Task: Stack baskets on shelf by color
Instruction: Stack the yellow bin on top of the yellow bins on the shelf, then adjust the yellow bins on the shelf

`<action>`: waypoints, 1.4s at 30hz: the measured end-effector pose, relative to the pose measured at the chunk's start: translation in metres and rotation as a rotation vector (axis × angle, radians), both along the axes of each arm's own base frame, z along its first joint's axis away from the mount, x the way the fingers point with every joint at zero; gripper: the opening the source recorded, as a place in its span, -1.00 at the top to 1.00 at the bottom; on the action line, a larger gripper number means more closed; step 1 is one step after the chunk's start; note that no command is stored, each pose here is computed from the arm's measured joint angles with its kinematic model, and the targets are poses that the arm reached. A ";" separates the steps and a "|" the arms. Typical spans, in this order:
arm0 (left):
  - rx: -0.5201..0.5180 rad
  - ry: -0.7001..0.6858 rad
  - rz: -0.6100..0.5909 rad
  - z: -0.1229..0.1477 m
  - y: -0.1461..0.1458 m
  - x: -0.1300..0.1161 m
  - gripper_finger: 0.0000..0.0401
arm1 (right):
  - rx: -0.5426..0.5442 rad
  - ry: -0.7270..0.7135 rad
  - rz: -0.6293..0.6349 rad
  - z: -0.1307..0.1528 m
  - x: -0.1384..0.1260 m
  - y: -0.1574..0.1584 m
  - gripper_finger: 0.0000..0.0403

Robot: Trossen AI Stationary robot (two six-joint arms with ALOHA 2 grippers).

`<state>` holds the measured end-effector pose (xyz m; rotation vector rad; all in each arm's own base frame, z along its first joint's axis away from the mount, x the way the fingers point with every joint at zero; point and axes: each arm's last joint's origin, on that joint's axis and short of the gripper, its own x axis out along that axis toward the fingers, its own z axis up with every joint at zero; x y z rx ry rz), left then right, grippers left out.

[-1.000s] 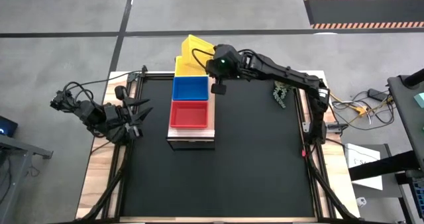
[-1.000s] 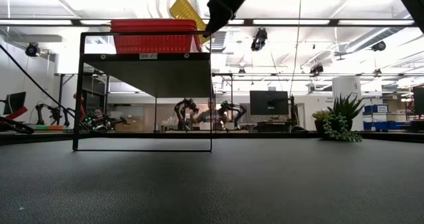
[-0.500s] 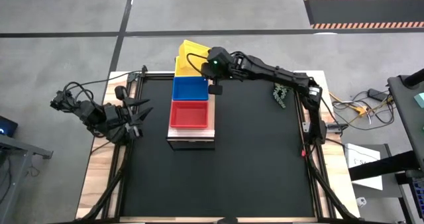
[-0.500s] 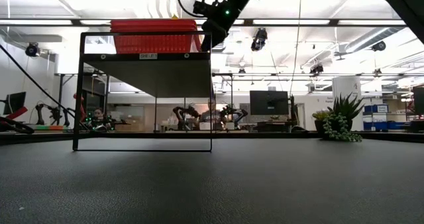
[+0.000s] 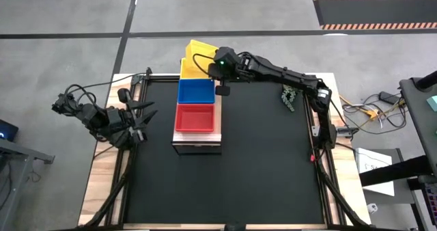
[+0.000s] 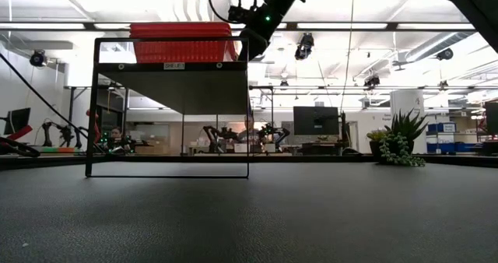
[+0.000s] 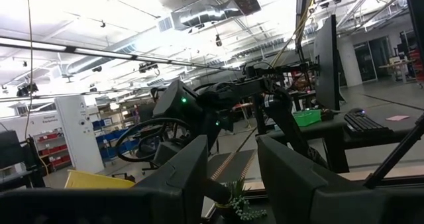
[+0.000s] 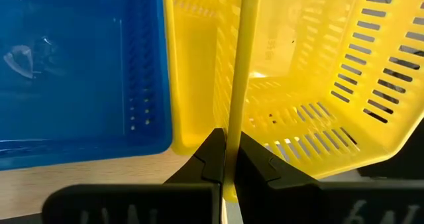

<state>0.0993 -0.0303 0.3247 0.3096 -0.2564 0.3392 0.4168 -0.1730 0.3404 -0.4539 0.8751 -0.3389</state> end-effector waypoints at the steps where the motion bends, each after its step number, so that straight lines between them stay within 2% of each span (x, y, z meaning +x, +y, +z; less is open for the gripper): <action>1: 0.001 0.000 0.000 0.000 0.000 0.000 0.41 | -0.002 0.002 0.003 0.000 0.000 0.000 0.94; 6: 0.001 0.000 0.000 0.000 0.000 0.000 0.41 | 0.008 -0.005 -0.001 0.000 0.000 0.000 0.90; 18: 0.001 0.001 0.001 0.000 0.000 0.000 0.41 | 0.023 -0.016 -0.017 0.000 0.000 0.000 0.56; 26: 0.001 0.000 0.001 0.000 0.000 0.000 0.41 | 0.011 -0.021 -0.018 0.004 -0.001 0.000 0.46; 34: 0.007 0.003 0.002 0.000 0.000 0.000 0.41 | -0.027 -0.031 -0.068 0.024 -0.013 -0.004 0.61; 42: 0.007 0.002 0.003 0.000 0.000 0.000 0.41 | 0.079 0.045 -0.171 0.004 -0.031 -0.033 0.91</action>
